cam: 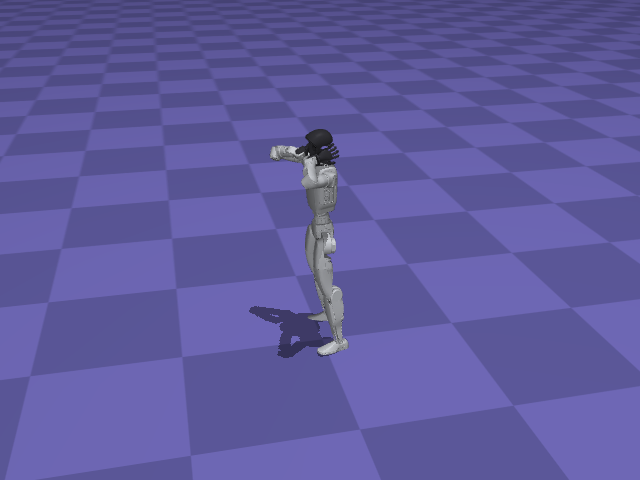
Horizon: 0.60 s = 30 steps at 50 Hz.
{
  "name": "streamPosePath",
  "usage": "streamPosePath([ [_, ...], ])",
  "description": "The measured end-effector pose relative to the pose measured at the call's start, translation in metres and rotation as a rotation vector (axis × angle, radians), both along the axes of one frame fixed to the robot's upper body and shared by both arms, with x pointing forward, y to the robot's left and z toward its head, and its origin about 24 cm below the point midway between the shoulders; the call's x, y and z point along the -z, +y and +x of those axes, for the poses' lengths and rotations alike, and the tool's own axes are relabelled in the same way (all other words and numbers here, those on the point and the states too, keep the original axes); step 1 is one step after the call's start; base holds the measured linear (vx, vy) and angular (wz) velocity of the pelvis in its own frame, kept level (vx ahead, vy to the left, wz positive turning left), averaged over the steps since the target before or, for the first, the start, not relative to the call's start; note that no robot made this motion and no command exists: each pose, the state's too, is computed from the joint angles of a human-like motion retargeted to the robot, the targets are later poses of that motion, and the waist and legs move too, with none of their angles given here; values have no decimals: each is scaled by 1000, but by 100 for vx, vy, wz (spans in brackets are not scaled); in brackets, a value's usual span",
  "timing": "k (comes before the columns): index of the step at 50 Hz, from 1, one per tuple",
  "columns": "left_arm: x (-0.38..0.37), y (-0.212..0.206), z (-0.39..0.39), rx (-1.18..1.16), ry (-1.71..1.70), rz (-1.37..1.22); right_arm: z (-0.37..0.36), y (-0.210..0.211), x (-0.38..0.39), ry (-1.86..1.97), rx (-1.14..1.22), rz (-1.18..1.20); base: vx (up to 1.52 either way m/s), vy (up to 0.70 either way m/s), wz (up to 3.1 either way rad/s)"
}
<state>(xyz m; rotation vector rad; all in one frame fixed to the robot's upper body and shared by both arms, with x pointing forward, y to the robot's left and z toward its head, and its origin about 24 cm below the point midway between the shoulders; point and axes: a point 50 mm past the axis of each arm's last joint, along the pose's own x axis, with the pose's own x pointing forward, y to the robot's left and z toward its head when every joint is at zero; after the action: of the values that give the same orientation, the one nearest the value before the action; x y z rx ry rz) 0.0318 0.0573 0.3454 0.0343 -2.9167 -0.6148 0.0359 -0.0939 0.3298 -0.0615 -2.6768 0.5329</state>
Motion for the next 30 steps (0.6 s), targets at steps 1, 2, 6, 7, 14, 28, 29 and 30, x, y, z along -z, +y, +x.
streamPosePath([
  [1, 0, 1, 2, -5, 13, -7, 0, 0, 0, -4, 4, 0, 0, 4, 20],
  [2, 0, 1, 3, -9, 27, -13, 0, 1, 0, -8, 8, 1, 0, 4, 19],
  [6, 0, 4, 9, -28, 90, -30, -1, 2, -1, -26, 19, 1, 0, 0, 0],
  [7, 0, 4, 11, -32, 106, -33, -2, 3, -1, -30, 20, 1, 0, 0, 0],
  [14, 3, 9, 20, -43, 219, -36, -3, 5, -2, -34, 15, -5, 0, 0, 0],
  [28, 9, 16, 27, -34, 358, 3, 7, 4, 1, 79, 39, -43, -4, -1, -14],
  [29, 9, 17, 27, -36, 365, 3, 7, 5, 1, 84, 41, -43, -8, -2, -29],
  [30, 9, 17, 28, -37, 371, 3, 7, 5, 1, 88, 43, -42, -8, -2, -29],
])
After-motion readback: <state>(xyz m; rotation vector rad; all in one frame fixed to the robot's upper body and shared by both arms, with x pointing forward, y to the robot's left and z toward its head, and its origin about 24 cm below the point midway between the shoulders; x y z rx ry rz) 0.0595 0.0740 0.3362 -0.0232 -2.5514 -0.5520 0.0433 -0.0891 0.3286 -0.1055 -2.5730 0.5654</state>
